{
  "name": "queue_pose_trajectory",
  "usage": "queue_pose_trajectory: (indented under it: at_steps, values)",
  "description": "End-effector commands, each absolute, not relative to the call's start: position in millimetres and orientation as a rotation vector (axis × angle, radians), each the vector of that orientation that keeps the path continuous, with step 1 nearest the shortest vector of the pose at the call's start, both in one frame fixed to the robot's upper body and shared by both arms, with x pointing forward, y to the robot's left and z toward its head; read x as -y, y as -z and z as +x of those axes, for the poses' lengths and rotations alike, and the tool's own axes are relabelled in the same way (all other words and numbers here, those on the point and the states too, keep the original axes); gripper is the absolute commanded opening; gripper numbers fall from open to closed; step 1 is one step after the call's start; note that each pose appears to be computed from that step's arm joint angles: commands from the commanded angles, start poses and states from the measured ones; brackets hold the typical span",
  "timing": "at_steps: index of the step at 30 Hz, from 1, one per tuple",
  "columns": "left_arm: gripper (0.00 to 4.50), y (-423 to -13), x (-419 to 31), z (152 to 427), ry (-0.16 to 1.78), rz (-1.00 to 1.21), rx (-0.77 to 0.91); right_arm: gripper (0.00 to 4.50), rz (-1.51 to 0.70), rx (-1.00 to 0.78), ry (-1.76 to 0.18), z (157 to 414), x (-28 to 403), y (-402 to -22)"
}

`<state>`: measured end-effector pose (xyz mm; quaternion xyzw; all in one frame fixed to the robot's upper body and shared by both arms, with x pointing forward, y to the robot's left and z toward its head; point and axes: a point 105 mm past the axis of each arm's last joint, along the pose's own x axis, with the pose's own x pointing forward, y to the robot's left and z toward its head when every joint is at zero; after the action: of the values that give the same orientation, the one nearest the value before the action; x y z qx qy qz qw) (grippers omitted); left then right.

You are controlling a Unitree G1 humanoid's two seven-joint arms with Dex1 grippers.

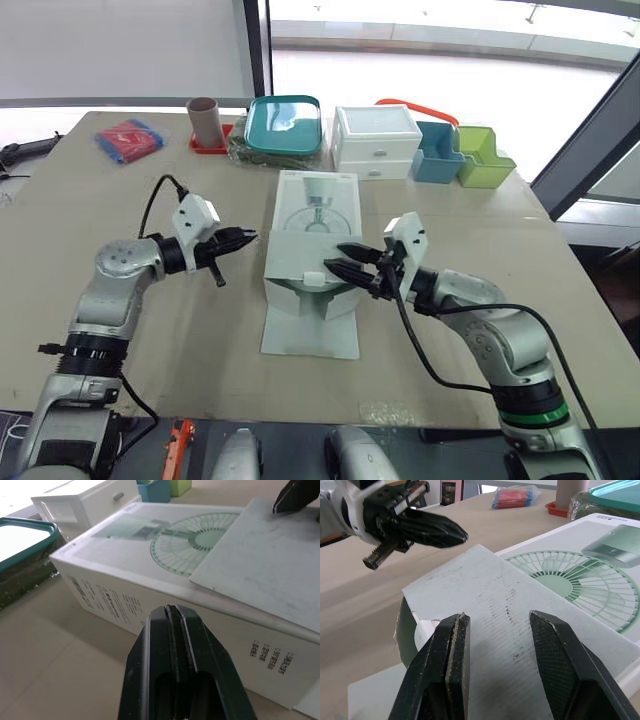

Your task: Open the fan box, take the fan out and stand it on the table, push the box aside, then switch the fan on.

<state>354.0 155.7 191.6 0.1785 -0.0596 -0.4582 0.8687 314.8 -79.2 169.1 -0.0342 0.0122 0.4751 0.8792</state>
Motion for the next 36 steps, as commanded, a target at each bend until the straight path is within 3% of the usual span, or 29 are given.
queue_pose_trajectory:
  at_steps: [1, 4, 10, 15, 25, 36]
  values:
    - [0.0, -228.4, -150.9, 342.3, 0.999, 0.366, 0.235, 2.16, -0.085, 0.009, -1.0, 313.9, 75.3, -177.6]
    - [0.0, -233.8, -136.4, 334.5, 1.066, 0.328, 0.249, 2.16, -0.087, 0.011, -1.002, 313.2, 74.3, -177.4]
    - [0.0, -206.9, -105.8, 335.4, 1.167, 0.324, 0.174, 2.16, -0.094, 0.023, -1.003, 310.9, 74.3, -179.7]
    - [0.0, -182.5, -101.8, 344.4, 1.176, 0.344, 0.101, 2.16, -0.099, 0.031, -1.0, 308.2, 75.1, -182.2]
    - [0.0, -170.7, -102.1, 352.8, 1.171, 0.365, 0.069, 2.16, -0.16, 0.06, -1.035, 292.3, 75.5, -204.6]
    - [0.0, -171.4, -101.9, 354.7, 1.147, 0.354, 0.095, 2.16, -0.316, -0.113, -1.135, 267.6, 76.4, -193.9]
